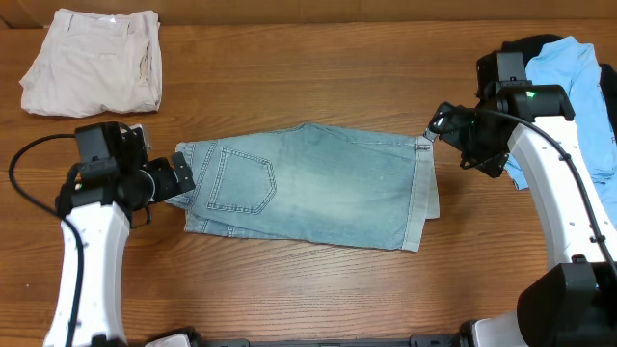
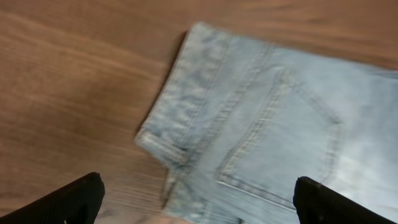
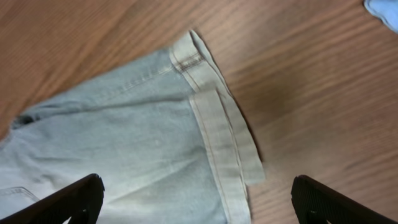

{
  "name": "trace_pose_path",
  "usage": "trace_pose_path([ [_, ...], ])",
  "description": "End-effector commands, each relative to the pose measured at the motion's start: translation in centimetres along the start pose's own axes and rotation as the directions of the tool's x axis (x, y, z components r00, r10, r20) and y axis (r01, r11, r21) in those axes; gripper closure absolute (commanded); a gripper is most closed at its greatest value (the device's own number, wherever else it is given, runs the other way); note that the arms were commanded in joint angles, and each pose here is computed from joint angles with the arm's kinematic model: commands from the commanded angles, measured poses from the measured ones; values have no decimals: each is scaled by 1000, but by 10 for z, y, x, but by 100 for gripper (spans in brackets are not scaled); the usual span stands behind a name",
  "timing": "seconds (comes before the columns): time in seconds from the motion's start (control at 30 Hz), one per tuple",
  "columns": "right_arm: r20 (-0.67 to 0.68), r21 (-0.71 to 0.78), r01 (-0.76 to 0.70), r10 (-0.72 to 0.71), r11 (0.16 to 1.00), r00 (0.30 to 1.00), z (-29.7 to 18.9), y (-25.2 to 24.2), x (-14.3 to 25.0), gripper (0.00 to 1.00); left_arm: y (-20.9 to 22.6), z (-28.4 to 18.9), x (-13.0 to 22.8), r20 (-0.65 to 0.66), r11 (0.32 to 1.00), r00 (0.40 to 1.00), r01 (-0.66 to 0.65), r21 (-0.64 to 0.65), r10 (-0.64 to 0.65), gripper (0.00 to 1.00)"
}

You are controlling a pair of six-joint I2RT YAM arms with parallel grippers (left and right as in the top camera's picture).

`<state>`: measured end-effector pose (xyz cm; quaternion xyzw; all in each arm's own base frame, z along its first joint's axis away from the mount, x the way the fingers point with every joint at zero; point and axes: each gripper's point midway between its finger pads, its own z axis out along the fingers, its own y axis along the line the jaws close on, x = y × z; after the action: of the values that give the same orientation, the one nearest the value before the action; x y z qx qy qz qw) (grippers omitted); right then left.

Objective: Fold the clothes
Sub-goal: 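Grasp left waistband with left gripper, right leg hem with right gripper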

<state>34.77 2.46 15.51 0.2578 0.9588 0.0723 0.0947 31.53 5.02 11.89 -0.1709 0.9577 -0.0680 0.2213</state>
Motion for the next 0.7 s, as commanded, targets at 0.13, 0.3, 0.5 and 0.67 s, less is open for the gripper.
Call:
trace_pose_path([
  [0.13,3,17,3,-3,1000,1000,-9,-4,5,0,54,45,7,-90,956,988,94,-277,-123,0],
  [0.3,1,19,3,-3,1000,1000,-9,-4,5,0,74,73,17,-125,923,972,145,-355,-201,0],
  [0.5,4,17,3,-3,1000,1000,-9,-4,4,0,74,87,19,-143,926,969,142,-350,-202,0],
  [0.67,-4,22,2,-2,1000,1000,-9,-5,6,0,66,90,20,-155,941,967,149,-303,-203,1],
])
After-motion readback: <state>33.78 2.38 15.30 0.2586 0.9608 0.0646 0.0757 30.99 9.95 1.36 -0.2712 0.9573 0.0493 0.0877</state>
